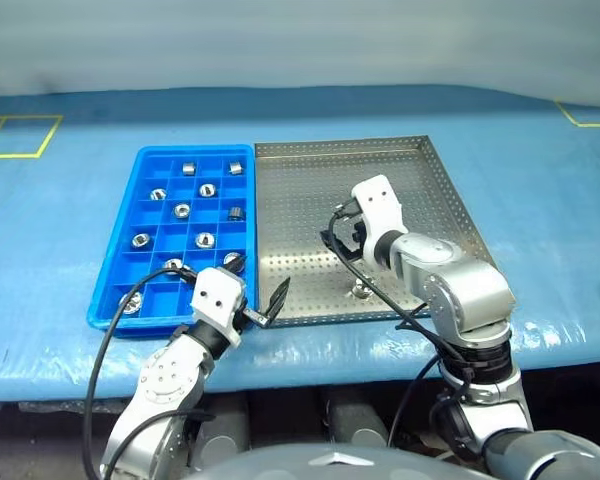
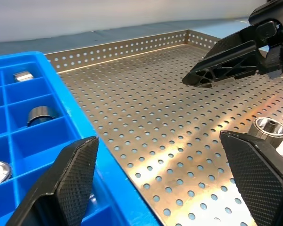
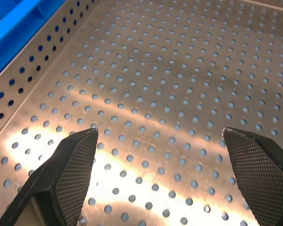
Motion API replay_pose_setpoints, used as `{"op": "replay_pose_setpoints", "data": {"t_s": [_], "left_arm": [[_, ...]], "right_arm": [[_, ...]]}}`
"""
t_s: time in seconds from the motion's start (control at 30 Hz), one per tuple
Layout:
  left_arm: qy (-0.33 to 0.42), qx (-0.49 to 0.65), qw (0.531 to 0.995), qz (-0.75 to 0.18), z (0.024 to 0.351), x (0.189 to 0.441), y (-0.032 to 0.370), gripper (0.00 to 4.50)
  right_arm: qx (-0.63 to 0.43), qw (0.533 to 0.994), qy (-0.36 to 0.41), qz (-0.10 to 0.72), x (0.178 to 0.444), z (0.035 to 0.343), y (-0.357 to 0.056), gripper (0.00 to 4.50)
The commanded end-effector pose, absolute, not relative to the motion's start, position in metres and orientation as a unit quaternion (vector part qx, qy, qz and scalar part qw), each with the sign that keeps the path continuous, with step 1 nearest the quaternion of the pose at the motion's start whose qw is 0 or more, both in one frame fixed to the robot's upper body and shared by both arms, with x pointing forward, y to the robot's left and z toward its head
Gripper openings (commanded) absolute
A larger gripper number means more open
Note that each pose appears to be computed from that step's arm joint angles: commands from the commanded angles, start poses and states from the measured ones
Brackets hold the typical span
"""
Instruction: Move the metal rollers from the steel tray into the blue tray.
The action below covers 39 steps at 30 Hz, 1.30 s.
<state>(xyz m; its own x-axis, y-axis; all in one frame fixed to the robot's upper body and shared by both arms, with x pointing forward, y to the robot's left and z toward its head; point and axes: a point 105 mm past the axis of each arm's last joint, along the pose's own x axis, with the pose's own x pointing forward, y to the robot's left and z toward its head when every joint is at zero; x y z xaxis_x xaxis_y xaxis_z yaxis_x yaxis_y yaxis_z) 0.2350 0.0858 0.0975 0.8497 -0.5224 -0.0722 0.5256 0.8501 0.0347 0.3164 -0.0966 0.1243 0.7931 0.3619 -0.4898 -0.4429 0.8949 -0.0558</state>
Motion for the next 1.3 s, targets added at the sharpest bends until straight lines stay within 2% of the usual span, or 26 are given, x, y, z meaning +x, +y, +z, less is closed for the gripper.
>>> {"op": "replay_pose_setpoints", "data": {"t_s": [0.03, 0.23, 0.57, 0.67, 0.83, 0.9, 1.1, 1.3], "left_arm": [[0.017, 0.018, 0.957, -0.289, 0.103, 0.235, 0.08, 4.5], [0.018, 0.013, 0.955, -0.297, 0.101, 0.234, 0.076, 4.5], [0.019, 0.009, 0.956, -0.292, 0.1, 0.231, 0.077, 4.5], [0.019, 0.01, 0.957, -0.289, 0.099, 0.23, 0.078, 4.5], [0.019, 0.013, 0.959, -0.282, 0.1, 0.228, 0.081, 4.5], [0.019, 0.014, 0.961, -0.277, 0.1, 0.228, 0.082, 4.5], [0.018, 0.017, 0.964, -0.264, 0.1, 0.226, 0.086, 4.5], [-0.001, 0.021, 0.98, -0.198, 0.108, 0.23, 0.106, 4.5]], "right_arm": [[-0.072, 0.94, 0.257, 0.21, 0.304, 0.126, -0.1, 4.47], [-0.068, 0.927, 0.316, 0.191, 0.285, 0.097, -0.114, 4.47], [-0.062, 0.912, 0.347, 0.209, 0.277, 0.081, -0.105, 4.47], [-0.065, 0.908, 0.351, 0.217, 0.277, 0.08, -0.102, 3.85], [-0.074, 0.902, 0.357, 0.233, 0.277, 0.079, -0.097, 2.19], [-0.079, 0.898, 0.359, 0.241, 0.276, 0.078, -0.096, 1.67], [-0.096, 0.891, 0.357, 0.263, 0.279, 0.083, -0.089, 1.68], [-0.097, 0.923, 0.236, 0.288, 0.309, 0.132, -0.06, 1.68]]}}
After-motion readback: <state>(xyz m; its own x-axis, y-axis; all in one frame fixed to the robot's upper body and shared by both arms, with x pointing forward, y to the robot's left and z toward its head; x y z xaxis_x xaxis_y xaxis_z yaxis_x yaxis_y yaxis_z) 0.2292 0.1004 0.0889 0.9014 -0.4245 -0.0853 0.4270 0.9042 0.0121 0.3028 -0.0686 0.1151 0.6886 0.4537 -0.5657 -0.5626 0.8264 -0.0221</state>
